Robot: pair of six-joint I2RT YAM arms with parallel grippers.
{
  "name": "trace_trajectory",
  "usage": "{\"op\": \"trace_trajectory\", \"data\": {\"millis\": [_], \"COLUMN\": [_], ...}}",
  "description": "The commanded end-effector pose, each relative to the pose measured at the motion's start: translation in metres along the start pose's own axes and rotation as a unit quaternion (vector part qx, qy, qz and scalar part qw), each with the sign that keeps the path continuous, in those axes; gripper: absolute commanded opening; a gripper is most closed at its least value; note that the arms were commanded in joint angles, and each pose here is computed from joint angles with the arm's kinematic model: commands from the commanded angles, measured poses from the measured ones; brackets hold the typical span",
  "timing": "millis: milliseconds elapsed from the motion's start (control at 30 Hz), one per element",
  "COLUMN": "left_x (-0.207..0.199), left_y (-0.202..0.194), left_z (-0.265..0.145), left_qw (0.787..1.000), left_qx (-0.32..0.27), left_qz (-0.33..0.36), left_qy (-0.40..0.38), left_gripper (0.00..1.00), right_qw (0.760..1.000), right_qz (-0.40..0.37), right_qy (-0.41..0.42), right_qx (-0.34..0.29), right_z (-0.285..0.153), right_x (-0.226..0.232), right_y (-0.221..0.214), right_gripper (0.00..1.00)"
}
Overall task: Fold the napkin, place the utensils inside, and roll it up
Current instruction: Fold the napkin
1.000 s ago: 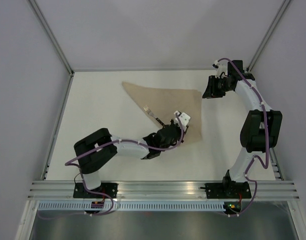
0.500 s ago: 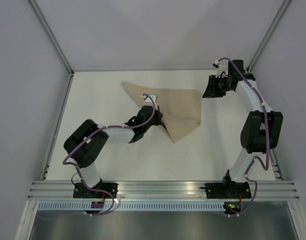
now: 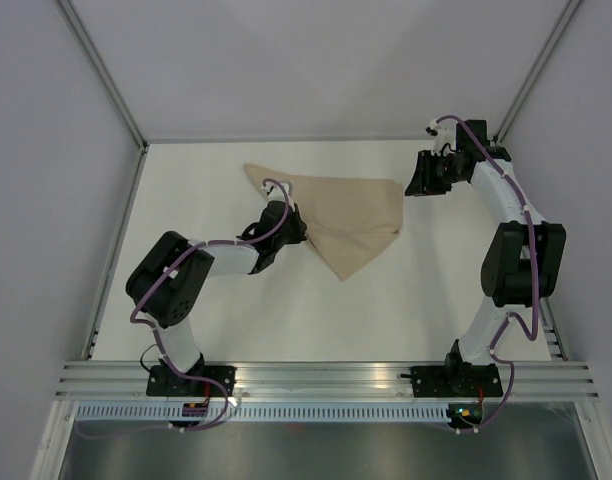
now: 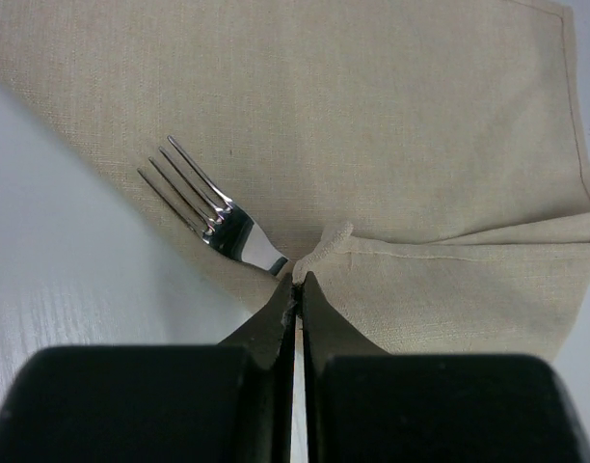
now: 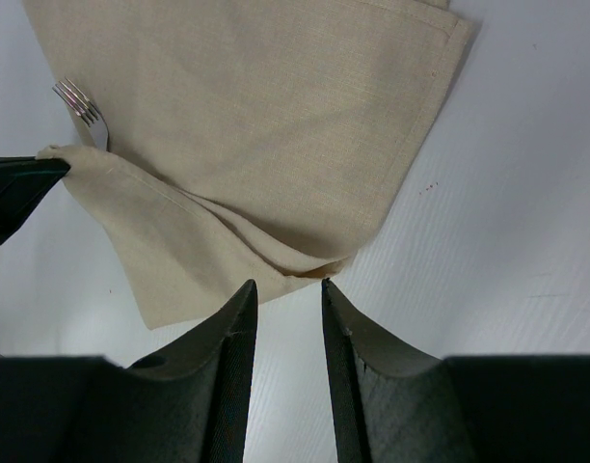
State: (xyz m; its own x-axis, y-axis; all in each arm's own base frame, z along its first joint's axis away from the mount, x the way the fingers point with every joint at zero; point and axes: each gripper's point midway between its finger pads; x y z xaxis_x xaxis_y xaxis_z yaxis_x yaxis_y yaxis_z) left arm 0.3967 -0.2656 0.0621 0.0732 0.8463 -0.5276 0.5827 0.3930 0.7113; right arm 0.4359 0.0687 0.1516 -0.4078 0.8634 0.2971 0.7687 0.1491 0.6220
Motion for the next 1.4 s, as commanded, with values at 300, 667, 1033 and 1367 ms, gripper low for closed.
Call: {"op": "trace_trajectory", "data": {"millis": [300, 667, 1033, 1367], "left_x": [0.001, 0.012, 0.019, 0.025], "left_y": [0.025, 0.035, 0.034, 0.041], "left_z": [0.018, 0.026, 0.030, 0.029], "left_qw": [0.999, 0.998, 0.998, 0.998], "left_qx": [0.000, 0.001, 0.008, 0.001], "left_qz": [-0.047, -0.058, -0.063, -0.067], "left_qy": [-0.002, 0.004, 0.008, 0.014], "left_gripper": [0.02, 0.02, 0.02, 0.02], "right_qw": [1.000, 1.000, 1.000, 1.000], "right_qz": [-0.008, -0.009, -0.009, -0.009], "right_qy": [0.002, 0.001, 0.003, 0.004], "right_qx": [-0.029, -0.028, -0.026, -0.026], "right_z": [-0.013, -0.013, -0.012, -0.012], "right_x": [0.007, 0.007, 0.007, 0.007], "right_y": [0.014, 0.014, 0.012, 0.012], "right_gripper": [0.39, 0.39, 0.40, 0.39]}}
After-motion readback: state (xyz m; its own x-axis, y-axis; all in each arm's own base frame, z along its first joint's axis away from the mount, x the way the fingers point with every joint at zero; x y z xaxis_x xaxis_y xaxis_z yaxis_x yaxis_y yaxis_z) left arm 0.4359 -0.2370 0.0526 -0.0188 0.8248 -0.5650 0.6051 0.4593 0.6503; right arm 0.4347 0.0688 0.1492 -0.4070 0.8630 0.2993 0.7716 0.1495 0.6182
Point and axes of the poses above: each gripper's point midway between its finger pads, its own z axis out along the fingers, its own x axis along the line the jaws close on, y = z × x, and after that the axes turned 11 degrees about -z, right-handed
